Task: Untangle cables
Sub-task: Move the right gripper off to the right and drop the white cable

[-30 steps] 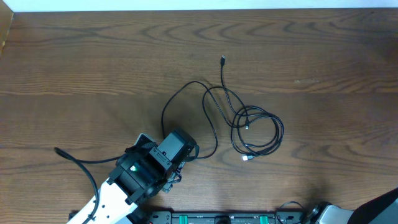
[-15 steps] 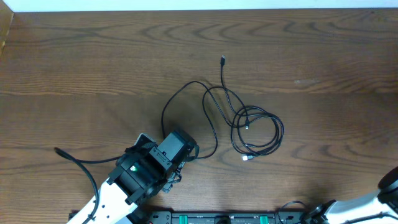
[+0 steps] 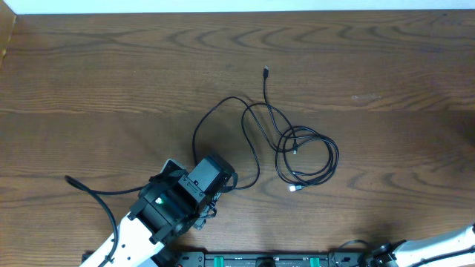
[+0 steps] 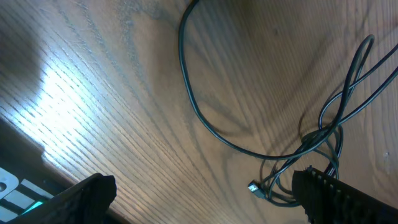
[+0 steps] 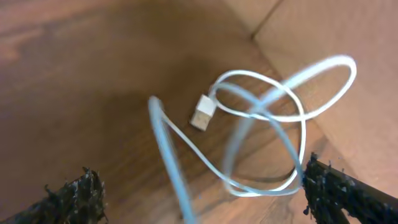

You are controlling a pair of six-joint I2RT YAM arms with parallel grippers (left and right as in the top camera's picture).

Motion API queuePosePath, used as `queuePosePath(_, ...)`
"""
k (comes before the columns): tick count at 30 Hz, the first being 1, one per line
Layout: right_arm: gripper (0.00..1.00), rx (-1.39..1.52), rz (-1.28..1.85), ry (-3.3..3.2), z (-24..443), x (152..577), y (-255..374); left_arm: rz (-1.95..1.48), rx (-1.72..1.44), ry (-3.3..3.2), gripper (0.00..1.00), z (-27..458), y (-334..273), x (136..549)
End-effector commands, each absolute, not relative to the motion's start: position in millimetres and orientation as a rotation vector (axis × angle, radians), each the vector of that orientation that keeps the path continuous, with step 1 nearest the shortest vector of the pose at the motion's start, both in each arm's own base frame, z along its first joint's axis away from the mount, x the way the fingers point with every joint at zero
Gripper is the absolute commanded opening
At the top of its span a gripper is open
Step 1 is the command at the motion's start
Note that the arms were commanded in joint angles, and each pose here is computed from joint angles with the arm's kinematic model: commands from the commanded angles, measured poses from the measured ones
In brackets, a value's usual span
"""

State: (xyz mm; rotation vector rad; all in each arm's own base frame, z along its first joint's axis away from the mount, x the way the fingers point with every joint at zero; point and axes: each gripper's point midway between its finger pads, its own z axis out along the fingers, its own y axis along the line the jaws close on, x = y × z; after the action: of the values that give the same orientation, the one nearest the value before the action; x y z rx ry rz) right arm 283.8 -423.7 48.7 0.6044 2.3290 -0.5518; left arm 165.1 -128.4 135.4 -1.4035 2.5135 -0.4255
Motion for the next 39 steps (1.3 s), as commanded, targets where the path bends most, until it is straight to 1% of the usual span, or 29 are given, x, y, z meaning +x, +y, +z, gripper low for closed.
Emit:
queuePosePath(1,0.9,0.576,-0.465,2.292,42,284,-426,-0.435,-1.391,2.493,0.96,142,-126,169)
queuePosePath(5,0.68,0.561,-0.441,2.26,38,285,-430,-0.435,-1.391,2.493,0.96,142,-127,169)
queuePosePath(7,0.53,0.544,-0.409,2.252,35,289,-427,-0.435,-1.391,2.493,0.96,142,-127,169)
queuePosePath(8,0.47,0.534,-0.388,2.249,34,292,-425,-0.435,-1.392,2.493,0.96,142,-126,169)
queuePosePath(10,0.31,0.511,-0.344,2.239,34,298,-418,-0.435,-1.391,2.493,0.96,142,-127,169)
queuePosePath(11,0.18,0.502,-0.332,2.236,35,300,-416,-0.435,-1.391,2.493,0.96,142,-127,169)
queuePosePath(12,0.07,0.508,-0.317,2.23,35,303,-414,-0.435,-1.392,2.493,0.96,142,-126,169)
queuePosePath(13,0.01,0.52,-0.303,2.228,35,305,-411,-0.436,-1.391,2.493,0.96,142,-127,169)
queuePosePath(18,0.01,0.491,-0.175,2.236,35,318,-387,-0.435,-1.391,2.493,0.96,142,-127,169)
queuePosePath(23,0.01,0.418,-0.103,2.225,53,335,-363,-0.435,-1.391,2.493,0.96,142,-126,169)
queuePosePath(26,0.01,0.387,-0.12,2.213,74,341,-355,-0.435,-1.391,2.493,0.96,142,-127,169)
queuePosePath(32,0.01,0.312,-0.183,2.149,135,347,-341,-0.435,-1.391,2.493,0.96,142,-127,169)
queuePosePath(37,0.01,0.281,-0.232,2.104,180,340,-330,-0.435,-1.391,2.493,0.96,142,-127,169)
queuePosePath(39,0.01,0.284,-0.259,2.097,191,336,-329,-0.435,-1.391,2.493,0.96,142,-127,169)
